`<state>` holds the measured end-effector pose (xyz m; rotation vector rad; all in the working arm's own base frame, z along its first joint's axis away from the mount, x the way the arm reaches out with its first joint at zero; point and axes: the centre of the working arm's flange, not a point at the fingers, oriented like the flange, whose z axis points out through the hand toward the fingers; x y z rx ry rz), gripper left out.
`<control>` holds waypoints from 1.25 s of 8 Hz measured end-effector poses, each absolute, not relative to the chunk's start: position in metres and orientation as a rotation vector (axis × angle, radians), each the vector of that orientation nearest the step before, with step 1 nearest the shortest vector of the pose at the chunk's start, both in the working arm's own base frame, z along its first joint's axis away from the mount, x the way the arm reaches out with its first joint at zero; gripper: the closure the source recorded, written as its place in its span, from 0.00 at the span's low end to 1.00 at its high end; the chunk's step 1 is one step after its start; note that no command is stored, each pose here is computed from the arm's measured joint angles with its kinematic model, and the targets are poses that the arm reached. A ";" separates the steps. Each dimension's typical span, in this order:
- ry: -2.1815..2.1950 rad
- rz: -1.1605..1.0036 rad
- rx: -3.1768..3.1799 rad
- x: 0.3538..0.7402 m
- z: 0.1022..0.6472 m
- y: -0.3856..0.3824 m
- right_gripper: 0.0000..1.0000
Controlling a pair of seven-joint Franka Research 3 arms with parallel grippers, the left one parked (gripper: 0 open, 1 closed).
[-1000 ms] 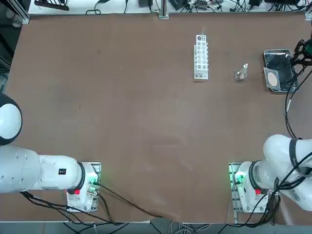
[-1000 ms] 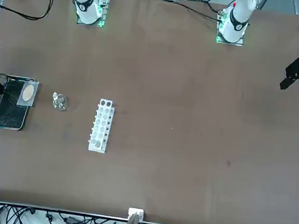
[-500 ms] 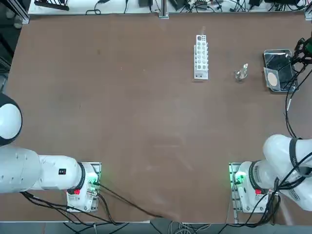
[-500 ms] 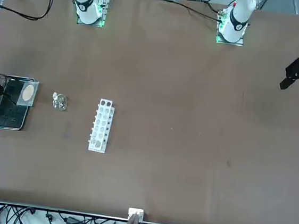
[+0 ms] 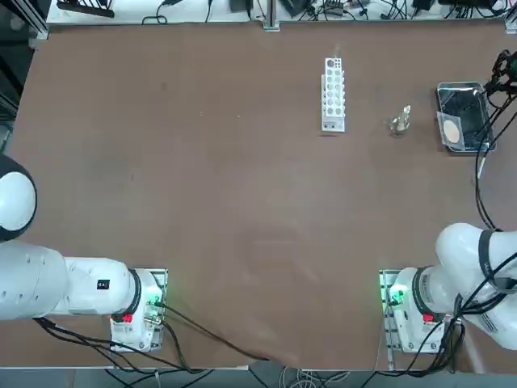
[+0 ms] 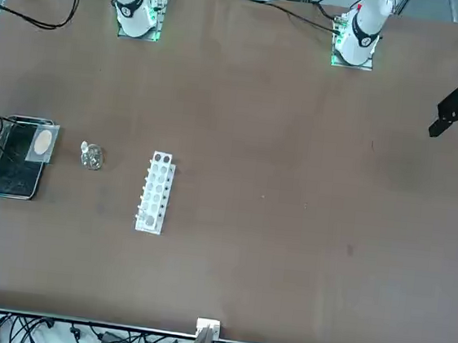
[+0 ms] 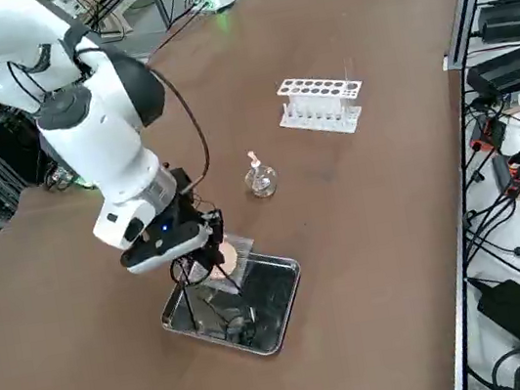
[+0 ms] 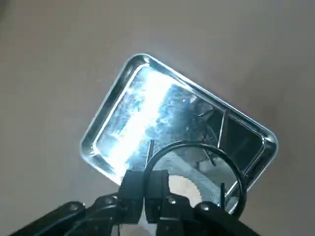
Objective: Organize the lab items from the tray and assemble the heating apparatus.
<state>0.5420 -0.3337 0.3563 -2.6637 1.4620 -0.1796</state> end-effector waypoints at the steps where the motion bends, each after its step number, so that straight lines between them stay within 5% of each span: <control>1: 1.440 -0.134 -2.681 0.546 0.381 -0.324 0.94; 5: 1.201 -0.066 -2.713 0.562 0.483 -0.217 0.94; 10: 0.873 0.050 -2.779 0.575 0.469 -0.078 0.94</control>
